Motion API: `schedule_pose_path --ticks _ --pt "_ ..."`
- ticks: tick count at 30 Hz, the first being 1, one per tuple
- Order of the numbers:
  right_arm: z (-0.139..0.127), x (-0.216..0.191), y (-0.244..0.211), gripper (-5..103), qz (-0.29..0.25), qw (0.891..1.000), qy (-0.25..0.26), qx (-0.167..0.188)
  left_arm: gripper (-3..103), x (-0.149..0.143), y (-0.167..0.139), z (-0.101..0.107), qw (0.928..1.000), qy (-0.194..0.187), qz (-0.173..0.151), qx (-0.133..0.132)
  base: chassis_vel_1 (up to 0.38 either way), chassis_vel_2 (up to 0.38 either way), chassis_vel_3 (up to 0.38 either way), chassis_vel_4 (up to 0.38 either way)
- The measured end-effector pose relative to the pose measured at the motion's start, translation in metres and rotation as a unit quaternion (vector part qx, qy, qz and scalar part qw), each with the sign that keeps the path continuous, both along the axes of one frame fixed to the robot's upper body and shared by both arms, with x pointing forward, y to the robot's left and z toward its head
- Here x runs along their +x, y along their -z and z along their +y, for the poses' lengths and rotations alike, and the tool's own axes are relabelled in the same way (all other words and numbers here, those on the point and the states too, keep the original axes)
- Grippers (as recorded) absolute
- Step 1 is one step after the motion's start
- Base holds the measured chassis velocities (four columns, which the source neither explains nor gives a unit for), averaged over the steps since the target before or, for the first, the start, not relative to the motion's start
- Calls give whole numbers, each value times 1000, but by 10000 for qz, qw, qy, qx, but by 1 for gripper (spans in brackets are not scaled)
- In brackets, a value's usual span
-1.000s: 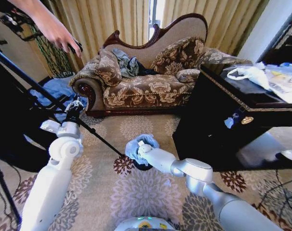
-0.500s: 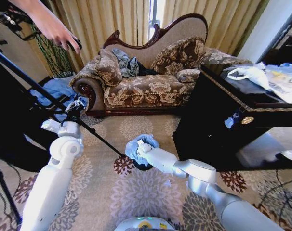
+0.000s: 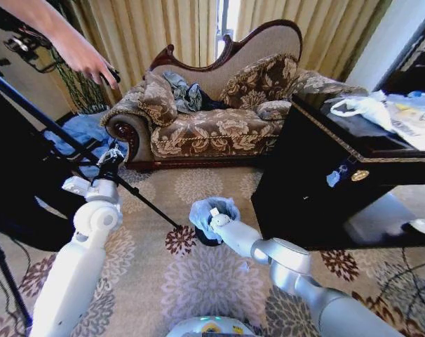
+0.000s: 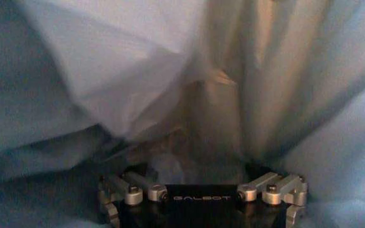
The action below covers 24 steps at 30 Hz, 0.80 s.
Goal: Place a garbage bag over the trash bin.
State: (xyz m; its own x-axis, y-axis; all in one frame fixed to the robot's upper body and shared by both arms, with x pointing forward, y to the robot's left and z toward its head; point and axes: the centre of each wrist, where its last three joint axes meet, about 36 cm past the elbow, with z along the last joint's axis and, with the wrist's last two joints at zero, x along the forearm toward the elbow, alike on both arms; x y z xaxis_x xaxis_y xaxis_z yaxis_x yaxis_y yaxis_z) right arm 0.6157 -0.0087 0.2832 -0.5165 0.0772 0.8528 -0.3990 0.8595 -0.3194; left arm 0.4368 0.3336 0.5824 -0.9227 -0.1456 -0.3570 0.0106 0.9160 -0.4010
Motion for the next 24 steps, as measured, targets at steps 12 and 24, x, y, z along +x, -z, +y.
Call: schedule_pose_path --ticks 12,24 --pt "5 16 -26 100 -182 9998 -86 74 0 0 -3 -4 10000 45 -37 -3 0 0 0 0" --pt "27 12 -59 100 -200 9994 -280 106 0 3 -13 -5 9999 128 -77 80 0 0 0 0"
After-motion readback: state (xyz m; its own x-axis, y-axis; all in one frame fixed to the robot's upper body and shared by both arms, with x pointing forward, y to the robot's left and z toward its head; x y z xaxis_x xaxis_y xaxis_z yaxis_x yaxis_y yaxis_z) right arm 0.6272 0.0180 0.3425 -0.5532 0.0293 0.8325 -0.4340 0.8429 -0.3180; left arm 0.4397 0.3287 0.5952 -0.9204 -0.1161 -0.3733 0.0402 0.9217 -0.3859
